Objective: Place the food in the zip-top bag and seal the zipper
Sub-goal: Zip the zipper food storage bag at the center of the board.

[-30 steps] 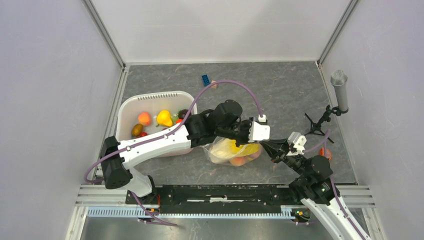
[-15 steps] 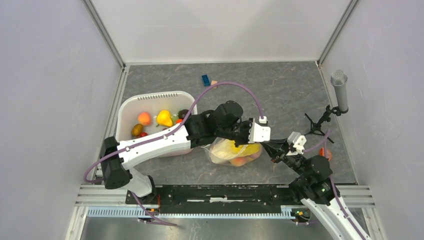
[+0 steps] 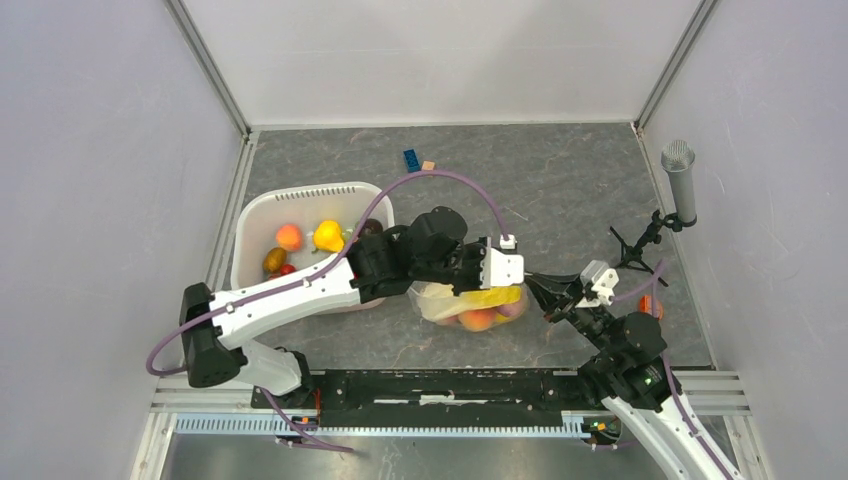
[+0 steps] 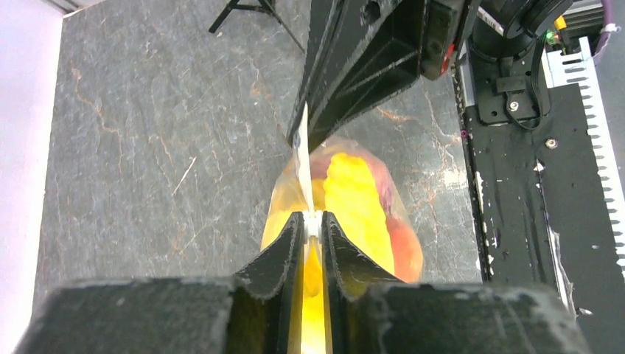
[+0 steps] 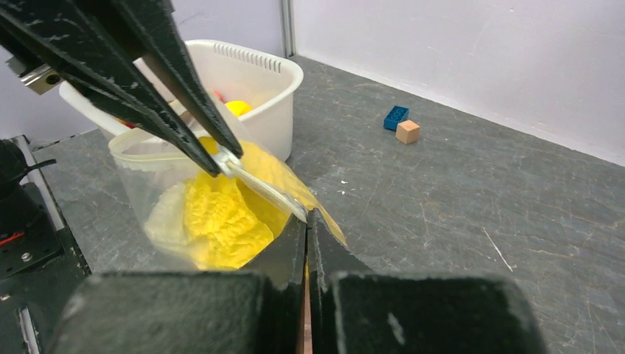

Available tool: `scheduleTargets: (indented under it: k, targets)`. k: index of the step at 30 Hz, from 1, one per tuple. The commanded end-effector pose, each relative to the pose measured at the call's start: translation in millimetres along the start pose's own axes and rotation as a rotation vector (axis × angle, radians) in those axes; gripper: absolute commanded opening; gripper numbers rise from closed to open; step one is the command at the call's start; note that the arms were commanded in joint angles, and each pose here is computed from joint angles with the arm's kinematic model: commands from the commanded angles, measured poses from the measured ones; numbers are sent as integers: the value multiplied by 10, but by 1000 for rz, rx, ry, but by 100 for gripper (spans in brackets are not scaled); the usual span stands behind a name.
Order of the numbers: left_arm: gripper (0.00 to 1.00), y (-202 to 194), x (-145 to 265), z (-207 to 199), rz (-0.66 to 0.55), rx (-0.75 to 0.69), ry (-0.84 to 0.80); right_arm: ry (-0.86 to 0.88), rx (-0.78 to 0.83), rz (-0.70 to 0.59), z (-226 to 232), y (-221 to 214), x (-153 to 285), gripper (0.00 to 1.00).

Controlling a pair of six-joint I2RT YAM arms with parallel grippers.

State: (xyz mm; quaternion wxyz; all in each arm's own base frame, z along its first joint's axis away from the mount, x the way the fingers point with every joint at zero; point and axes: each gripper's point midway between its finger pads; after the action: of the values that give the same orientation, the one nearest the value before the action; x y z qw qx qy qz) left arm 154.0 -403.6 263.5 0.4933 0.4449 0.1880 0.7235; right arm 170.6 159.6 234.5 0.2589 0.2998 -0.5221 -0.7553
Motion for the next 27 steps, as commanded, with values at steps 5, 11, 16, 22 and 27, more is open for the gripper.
scheduleTargets:
  k: [5,11,16,22,27]
  targets:
    - [34,177,303,110,-84,73,126,-142,1,-141,-201,324,114,0]
    - [73,484,528,225,-250,174,227,-73,-1,-85,-91,224,60,0]
    - [77,278,518,-147,-202,199,106,-71,3,-94,-86,246,63,0]
    - [77,44,327,-379,-147,265,40,-63,-3,-99,-70,252,61,0]
    - [77,-57,157,-342,-139,276,72,-52,-4,-103,-41,280,68,0]
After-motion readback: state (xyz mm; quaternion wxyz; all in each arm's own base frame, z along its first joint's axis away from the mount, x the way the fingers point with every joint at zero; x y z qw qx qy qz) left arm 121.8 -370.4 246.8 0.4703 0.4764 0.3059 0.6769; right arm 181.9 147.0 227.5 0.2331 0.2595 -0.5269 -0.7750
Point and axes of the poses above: each gripper's point midway between its finger pads, its own x axis back along the fingers, its own z axis along the line the jaws close on, y = z × x, and after that the axes turned 15 degrees about -x, right-handed
